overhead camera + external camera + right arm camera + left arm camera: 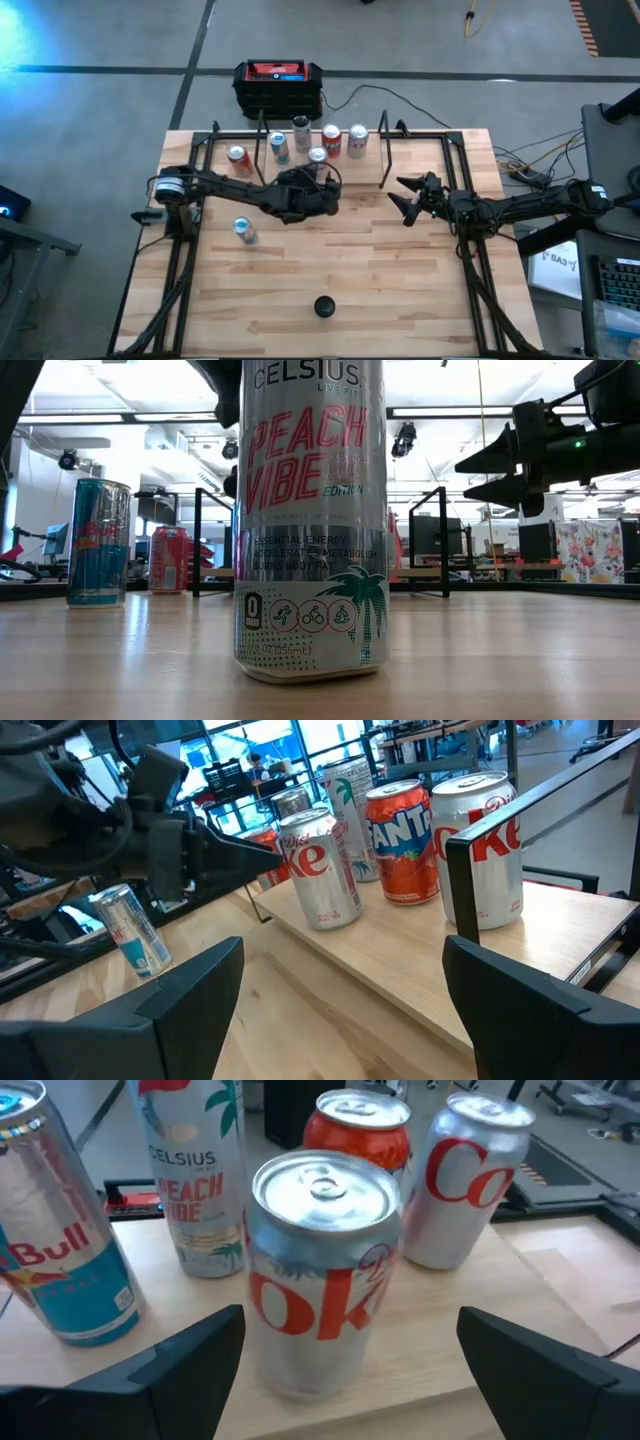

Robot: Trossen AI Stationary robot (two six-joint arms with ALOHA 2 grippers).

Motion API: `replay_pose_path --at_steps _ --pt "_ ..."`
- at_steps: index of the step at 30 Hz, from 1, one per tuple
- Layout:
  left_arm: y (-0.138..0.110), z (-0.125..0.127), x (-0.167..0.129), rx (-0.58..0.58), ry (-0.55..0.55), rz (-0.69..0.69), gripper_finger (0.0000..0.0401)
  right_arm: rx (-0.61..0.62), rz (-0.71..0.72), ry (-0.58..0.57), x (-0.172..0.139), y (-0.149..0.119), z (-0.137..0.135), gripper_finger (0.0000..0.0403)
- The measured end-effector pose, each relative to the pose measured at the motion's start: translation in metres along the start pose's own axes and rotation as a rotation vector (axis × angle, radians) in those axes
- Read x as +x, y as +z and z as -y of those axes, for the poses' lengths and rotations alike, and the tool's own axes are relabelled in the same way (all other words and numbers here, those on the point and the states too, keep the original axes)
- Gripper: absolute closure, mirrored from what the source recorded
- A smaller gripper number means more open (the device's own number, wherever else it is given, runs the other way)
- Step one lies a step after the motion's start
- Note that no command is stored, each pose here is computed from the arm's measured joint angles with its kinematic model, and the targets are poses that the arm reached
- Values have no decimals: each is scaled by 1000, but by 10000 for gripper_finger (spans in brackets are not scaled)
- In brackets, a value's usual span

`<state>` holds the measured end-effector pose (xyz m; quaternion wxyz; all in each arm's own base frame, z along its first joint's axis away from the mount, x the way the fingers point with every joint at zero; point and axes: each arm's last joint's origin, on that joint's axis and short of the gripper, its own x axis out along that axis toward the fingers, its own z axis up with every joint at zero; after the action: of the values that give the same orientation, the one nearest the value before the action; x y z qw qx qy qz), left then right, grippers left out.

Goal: Place canned beverage on shelf
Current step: Put the red and silver soda can on the shelf aligned with the other red and silver soda can

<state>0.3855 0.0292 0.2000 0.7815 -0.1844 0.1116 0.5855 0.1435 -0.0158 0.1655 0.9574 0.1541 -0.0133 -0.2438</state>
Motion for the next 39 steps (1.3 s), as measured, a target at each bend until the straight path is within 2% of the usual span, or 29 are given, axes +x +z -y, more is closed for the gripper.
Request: replay_pose_path --at_steps 7,20,29,34,39 --pt "4 -3 12 -15 19 8 73 0 0 0 0 0 0 76" --pt "9 -8 32 -5 -18 -34 167 0 0 0 0 0 0 76" --pt "4 -10 33 5 -25 -46 242 0 0 0 0 0 0 76" --pt "3 -7 29 5 -49 -58 241 0 0 0 0 0 0 76" --pt "0 -5 23 25 -56 -65 196 0 0 0 0 0 0 76"
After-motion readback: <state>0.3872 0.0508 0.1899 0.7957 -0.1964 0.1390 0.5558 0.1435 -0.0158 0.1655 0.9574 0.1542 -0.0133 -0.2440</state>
